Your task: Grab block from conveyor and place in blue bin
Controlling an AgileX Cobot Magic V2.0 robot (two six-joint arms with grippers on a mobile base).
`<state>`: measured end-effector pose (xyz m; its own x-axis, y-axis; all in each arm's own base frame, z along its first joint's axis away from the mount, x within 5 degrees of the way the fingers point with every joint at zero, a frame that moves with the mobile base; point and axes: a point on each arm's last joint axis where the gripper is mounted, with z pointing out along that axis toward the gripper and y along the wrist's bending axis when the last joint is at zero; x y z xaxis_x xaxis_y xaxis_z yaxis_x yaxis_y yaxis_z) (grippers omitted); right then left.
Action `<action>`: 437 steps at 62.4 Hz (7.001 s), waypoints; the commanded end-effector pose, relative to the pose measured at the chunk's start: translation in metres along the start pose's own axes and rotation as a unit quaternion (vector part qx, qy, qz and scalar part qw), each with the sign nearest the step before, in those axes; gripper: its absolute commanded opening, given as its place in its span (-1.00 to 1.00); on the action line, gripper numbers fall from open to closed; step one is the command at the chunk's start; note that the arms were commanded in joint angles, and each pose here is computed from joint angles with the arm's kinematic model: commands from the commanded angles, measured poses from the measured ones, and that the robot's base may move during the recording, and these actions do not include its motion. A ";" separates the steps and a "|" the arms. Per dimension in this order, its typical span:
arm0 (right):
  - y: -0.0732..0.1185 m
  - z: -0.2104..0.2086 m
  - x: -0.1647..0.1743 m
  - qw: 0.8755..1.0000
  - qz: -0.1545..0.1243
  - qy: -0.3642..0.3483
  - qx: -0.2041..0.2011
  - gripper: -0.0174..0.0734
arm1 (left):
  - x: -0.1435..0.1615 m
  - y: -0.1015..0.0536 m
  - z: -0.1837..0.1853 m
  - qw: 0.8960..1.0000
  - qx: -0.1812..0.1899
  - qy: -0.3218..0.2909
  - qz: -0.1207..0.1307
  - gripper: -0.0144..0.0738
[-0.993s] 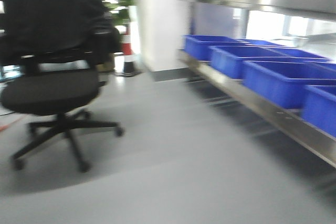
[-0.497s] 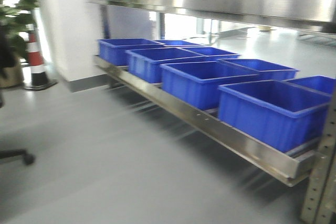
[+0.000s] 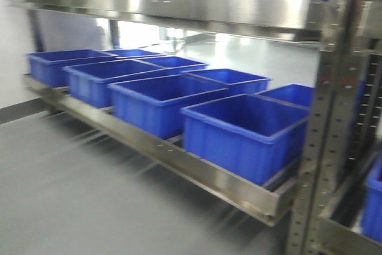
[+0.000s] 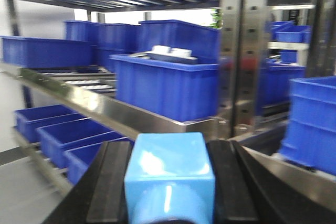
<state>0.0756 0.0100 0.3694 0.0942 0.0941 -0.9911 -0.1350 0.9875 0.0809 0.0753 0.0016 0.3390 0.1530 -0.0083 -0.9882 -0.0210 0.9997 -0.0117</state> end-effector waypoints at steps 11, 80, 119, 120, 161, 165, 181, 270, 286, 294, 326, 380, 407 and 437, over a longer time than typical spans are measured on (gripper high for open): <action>0.000 0.000 -0.004 1.000 -0.004 -0.014 0.000 -0.97 | -0.002 0.000 -0.001 1.000 0.001 -0.014 -0.007 -0.93; 0.000 0.000 -0.004 1.000 -0.004 -0.014 0.000 -0.97 | -0.002 0.000 -0.001 1.000 0.001 -0.014 -0.007 -0.93; 0.000 0.000 -0.004 1.000 -0.004 -0.014 0.000 -0.97 | -0.002 0.000 -0.001 1.000 0.001 -0.014 -0.007 -0.93; 0.000 0.000 -0.004 1.000 -0.004 -0.014 0.000 -0.97 | -0.002 0.000 -0.001 1.000 0.001 -0.014 -0.007 -0.93; 0.000 0.000 -0.004 1.000 -0.004 -0.014 0.000 -0.97 | -0.004 0.000 -0.001 1.000 0.000 -0.023 -0.007 -0.93; 0.000 0.000 -0.005 1.000 -0.004 -0.015 0.000 -0.97 | -0.004 0.000 -0.001 1.000 0.000 -0.023 -0.007 -0.93; 0.000 0.000 -0.005 1.000 -0.004 -0.015 0.000 -0.97 | -0.006 0.000 -0.001 0.999 -0.002 -0.035 -0.007 -0.93; 0.128 0.229 -0.022 0.966 0.027 0.164 -0.196 -0.88 | -0.049 -0.157 0.209 0.947 0.267 0.173 -0.036 -0.92; 0.135 0.246 -0.002 0.959 0.019 0.207 -0.195 0.51 | -0.040 -0.160 0.212 0.942 0.270 0.196 -0.030 -0.12; 0.135 0.248 0.006 0.954 0.005 0.227 -0.194 0.60 | -0.039 -0.159 0.212 0.942 0.270 0.199 -0.029 0.14; 0.123 0.212 -0.036 0.953 -0.003 0.224 -0.203 -0.97 | -0.061 -0.148 0.193 0.942 0.277 0.188 -0.023 -0.93; 0.038 0.029 0.051 0.980 -0.024 0.082 -0.181 -0.97 | 0.041 -0.039 -0.011 0.964 0.245 0.091 -0.046 -0.93; -0.006 0.028 0.047 0.997 -0.044 0.054 0.012 -0.97 | 0.053 -0.007 -0.033 0.997 0.068 0.031 -0.009 -0.93; -0.009 0.027 0.048 0.998 -0.009 0.063 0.027 -0.97 | 0.055 0.009 -0.033 0.995 -0.092 0.044 0.009 -0.93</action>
<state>0.1096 0.0099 0.3217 -0.0458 0.0589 -0.9972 -0.0888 0.9941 0.0628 0.0511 0.0076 0.2793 0.0567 0.0006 -0.9984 -0.1749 0.9845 -0.0094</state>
